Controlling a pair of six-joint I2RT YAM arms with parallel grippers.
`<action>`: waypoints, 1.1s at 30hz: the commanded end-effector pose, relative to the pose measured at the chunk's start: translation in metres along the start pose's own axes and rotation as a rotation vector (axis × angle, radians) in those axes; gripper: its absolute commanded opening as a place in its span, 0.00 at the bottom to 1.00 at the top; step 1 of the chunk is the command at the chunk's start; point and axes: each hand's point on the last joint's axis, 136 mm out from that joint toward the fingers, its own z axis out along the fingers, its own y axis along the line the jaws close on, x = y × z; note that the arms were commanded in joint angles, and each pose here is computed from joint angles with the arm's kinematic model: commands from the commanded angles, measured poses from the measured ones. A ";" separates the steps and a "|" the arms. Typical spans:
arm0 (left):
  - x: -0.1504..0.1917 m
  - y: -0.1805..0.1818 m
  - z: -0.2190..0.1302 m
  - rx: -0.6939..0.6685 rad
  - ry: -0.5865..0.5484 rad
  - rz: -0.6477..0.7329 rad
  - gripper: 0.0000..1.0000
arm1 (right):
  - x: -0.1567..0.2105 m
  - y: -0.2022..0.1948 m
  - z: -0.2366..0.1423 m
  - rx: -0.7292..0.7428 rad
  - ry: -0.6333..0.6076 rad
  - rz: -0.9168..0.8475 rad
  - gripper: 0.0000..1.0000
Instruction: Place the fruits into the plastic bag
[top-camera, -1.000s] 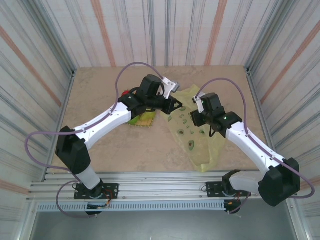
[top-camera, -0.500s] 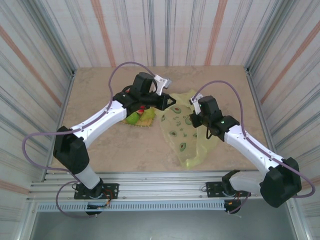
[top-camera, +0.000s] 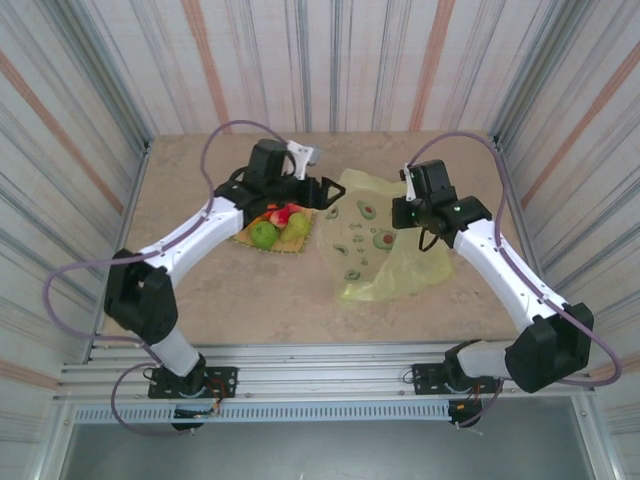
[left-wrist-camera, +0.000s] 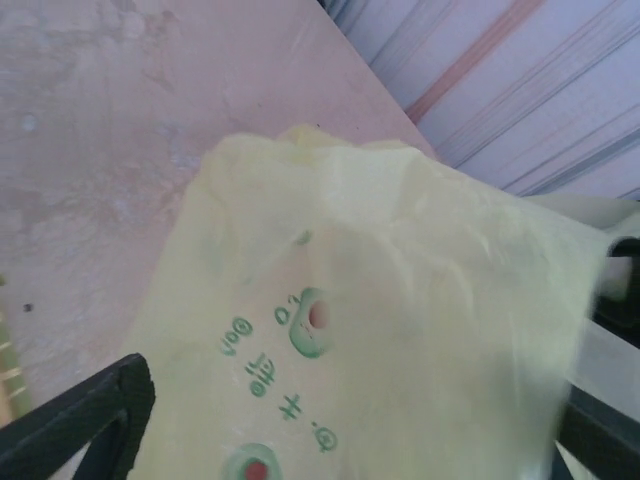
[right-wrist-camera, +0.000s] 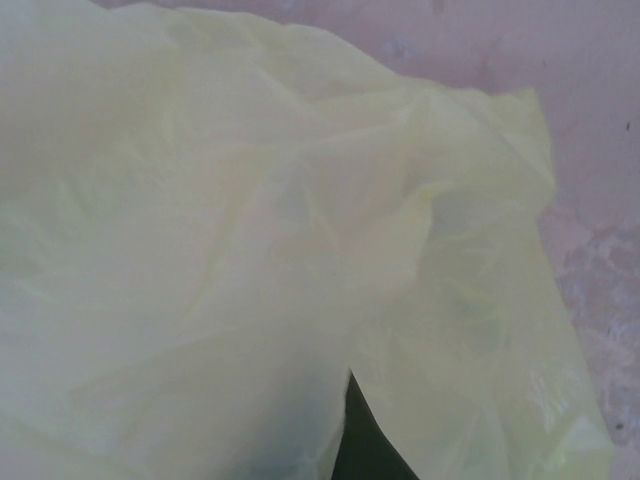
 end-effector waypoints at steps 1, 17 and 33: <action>-0.016 -0.008 -0.040 0.034 -0.098 0.013 0.96 | 0.008 0.003 0.001 -0.045 0.068 0.086 0.00; 0.099 0.106 -0.113 -0.472 0.027 -0.209 0.99 | 0.004 0.009 0.013 -0.096 0.097 0.111 0.00; 0.129 0.153 -0.062 -0.609 0.216 -0.140 0.99 | 0.000 0.009 0.010 -0.104 0.091 0.099 0.00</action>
